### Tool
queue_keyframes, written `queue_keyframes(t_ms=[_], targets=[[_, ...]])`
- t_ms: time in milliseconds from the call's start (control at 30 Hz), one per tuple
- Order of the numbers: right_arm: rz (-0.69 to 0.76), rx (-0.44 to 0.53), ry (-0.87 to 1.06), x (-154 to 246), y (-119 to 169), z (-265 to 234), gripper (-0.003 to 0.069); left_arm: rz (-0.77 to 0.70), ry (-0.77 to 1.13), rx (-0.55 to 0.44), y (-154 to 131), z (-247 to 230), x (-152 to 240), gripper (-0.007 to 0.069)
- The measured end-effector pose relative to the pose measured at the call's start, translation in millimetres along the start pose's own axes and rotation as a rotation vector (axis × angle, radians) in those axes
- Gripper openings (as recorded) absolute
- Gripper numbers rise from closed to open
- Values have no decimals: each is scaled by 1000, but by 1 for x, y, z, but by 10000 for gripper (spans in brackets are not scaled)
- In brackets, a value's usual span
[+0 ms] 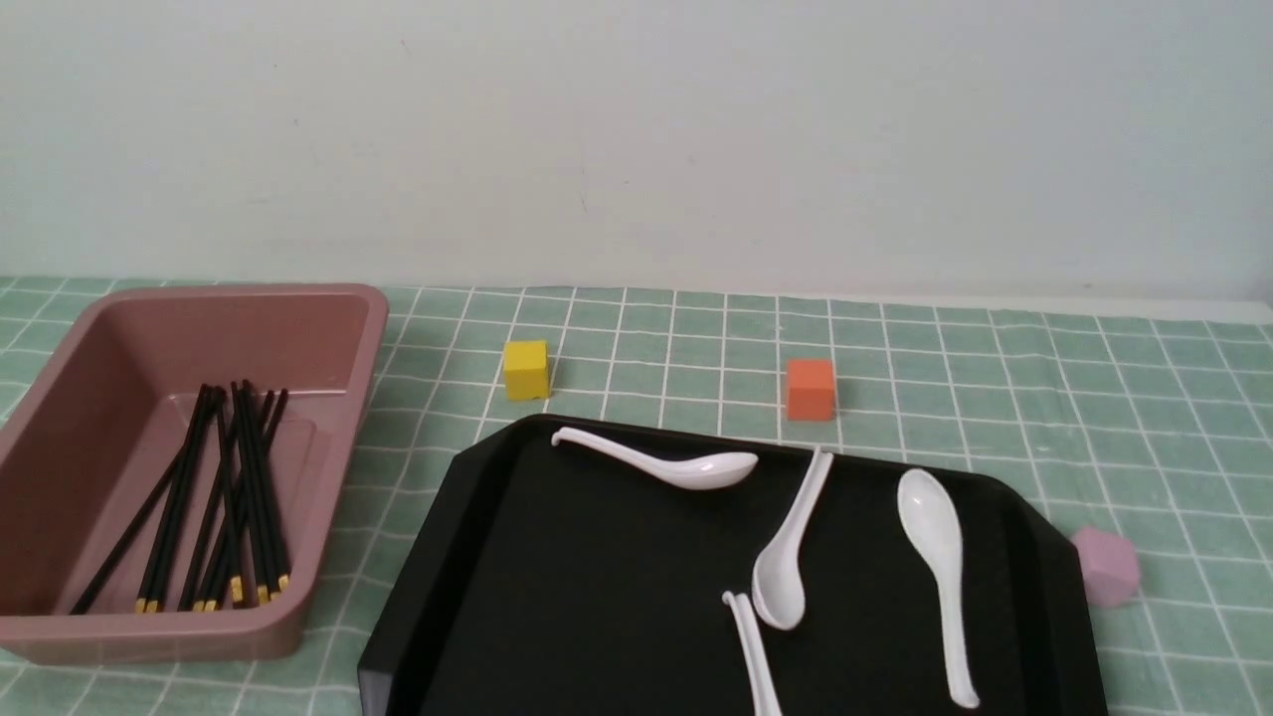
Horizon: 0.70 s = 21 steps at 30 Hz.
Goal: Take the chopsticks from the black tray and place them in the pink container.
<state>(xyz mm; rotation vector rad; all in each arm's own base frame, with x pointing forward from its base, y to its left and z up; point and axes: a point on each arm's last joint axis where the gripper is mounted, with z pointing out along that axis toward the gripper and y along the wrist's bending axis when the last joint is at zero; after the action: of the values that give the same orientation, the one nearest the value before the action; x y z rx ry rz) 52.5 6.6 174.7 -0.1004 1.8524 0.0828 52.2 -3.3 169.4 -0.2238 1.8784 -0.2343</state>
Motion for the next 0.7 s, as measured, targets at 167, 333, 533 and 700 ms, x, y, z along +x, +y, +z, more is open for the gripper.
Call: queue_keyframes(t_ms=[167, 333, 533, 700], targets=[[-1, 0, 1, 0, 0, 0, 88, 0, 0, 0, 0, 0, 0, 239], [-1, 0, 1, 0, 0, 0, 94, 0, 0, 0, 0, 0, 0, 239], [-1, 0, 1, 0, 0, 0, 100, 0, 0, 0, 0, 0, 0, 239], [-1, 0, 1, 0, 0, 0, 108, 0, 0, 0, 0, 0, 0, 239]])
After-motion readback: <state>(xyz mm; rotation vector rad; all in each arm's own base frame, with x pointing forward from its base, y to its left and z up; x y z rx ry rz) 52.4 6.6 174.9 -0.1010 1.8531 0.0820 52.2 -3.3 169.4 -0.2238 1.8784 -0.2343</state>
